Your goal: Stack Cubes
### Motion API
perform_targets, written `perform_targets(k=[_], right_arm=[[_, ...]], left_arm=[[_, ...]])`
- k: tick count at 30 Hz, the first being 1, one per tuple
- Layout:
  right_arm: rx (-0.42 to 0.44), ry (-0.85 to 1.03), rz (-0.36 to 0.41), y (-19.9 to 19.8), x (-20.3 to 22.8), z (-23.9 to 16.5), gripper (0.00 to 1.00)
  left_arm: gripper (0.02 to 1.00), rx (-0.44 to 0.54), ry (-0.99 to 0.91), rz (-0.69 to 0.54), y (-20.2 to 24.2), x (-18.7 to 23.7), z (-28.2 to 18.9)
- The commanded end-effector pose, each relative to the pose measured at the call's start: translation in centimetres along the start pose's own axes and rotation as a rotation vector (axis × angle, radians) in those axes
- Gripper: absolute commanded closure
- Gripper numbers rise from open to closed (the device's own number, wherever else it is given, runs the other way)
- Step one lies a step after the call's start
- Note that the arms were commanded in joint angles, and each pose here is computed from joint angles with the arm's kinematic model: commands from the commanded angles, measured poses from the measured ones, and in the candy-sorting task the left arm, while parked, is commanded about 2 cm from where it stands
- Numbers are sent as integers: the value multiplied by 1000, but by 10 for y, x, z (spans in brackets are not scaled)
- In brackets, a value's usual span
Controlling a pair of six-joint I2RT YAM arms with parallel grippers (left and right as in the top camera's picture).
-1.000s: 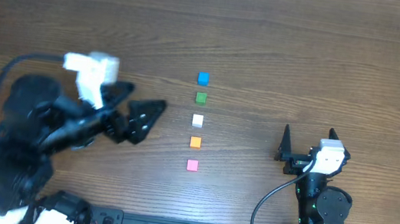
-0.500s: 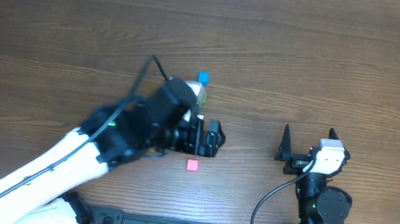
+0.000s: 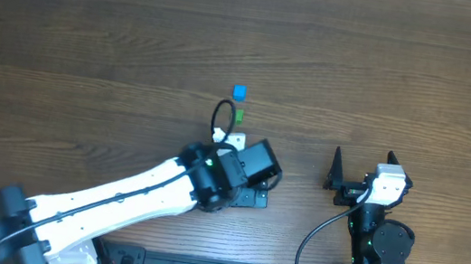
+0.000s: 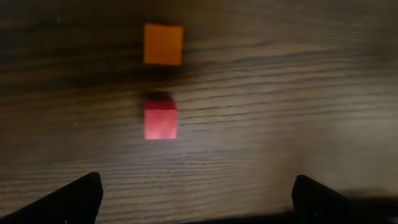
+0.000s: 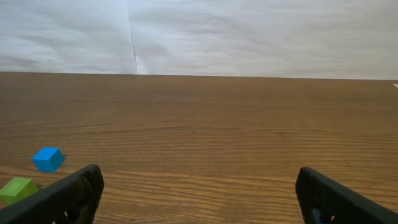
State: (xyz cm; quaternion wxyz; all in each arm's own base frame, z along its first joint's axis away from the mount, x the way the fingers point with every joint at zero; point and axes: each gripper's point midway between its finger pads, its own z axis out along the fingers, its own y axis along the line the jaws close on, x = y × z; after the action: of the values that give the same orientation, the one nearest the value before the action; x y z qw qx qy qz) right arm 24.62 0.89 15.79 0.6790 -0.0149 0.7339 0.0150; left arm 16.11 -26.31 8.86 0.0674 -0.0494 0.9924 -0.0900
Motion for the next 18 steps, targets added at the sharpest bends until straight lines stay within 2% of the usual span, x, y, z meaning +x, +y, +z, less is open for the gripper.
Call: perform_targets(k=[1,8,18], right_arm=[[-18,-5,2,4,1,0,7],[-18,-5,2,4,1,0,7],[-18,-5,2,4,1,0,7]], left_arm=[[49,-60,-43,-57,4,-5,10],[62,-102,-27,-73,20,1,30],[66,-100,-31,-62,31,2,52]])
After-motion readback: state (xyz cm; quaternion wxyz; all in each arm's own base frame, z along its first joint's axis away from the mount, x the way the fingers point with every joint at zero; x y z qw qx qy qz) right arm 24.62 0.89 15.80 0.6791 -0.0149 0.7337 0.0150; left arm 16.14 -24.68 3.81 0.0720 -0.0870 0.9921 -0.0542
